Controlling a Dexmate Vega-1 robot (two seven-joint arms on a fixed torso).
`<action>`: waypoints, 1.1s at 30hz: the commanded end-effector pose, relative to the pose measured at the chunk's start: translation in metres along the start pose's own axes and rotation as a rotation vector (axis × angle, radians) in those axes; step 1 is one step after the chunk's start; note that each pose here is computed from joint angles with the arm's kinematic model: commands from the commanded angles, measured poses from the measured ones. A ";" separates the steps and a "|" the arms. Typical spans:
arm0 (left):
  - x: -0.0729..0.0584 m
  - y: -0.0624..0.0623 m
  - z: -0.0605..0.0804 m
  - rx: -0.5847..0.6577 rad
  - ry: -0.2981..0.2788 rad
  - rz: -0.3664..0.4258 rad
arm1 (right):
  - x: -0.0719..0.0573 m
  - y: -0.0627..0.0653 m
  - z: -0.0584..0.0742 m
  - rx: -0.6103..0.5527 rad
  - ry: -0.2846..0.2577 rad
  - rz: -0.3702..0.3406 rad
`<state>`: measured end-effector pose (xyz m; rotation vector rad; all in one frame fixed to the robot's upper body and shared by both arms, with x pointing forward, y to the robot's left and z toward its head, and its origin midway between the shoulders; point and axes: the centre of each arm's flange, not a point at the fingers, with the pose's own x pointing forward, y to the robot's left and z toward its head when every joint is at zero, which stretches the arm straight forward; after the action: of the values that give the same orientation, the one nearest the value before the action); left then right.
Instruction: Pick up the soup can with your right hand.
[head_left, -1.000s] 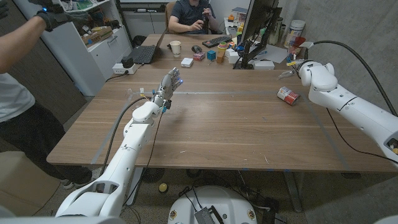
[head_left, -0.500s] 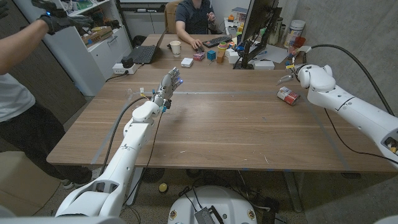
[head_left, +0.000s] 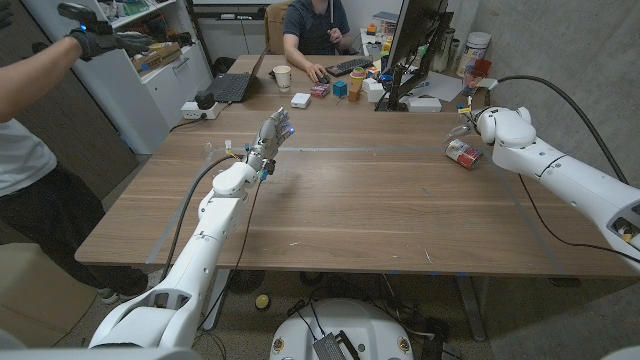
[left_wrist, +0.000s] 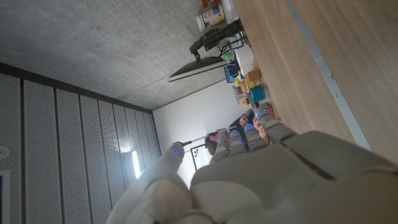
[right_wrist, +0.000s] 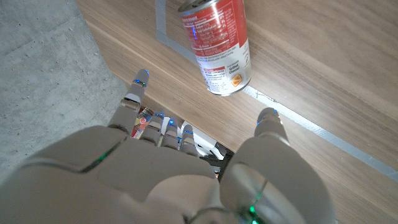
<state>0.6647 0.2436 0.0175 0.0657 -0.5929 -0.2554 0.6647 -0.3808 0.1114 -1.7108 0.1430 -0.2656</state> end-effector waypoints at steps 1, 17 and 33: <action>0.000 -0.001 0.003 0.006 -0.003 0.000 | 0.007 0.011 -0.001 -0.001 0.015 0.050; -0.001 -0.003 0.005 0.010 -0.010 -0.004 | 0.016 0.023 -0.005 -0.003 0.050 0.139; 0.001 -0.005 0.008 0.014 -0.017 -0.007 | 0.022 0.027 -0.007 0.001 0.066 0.176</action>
<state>0.6606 0.2400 0.0217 0.0761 -0.6054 -0.2590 0.6821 -0.3948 0.0901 -1.6833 0.3116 -0.1993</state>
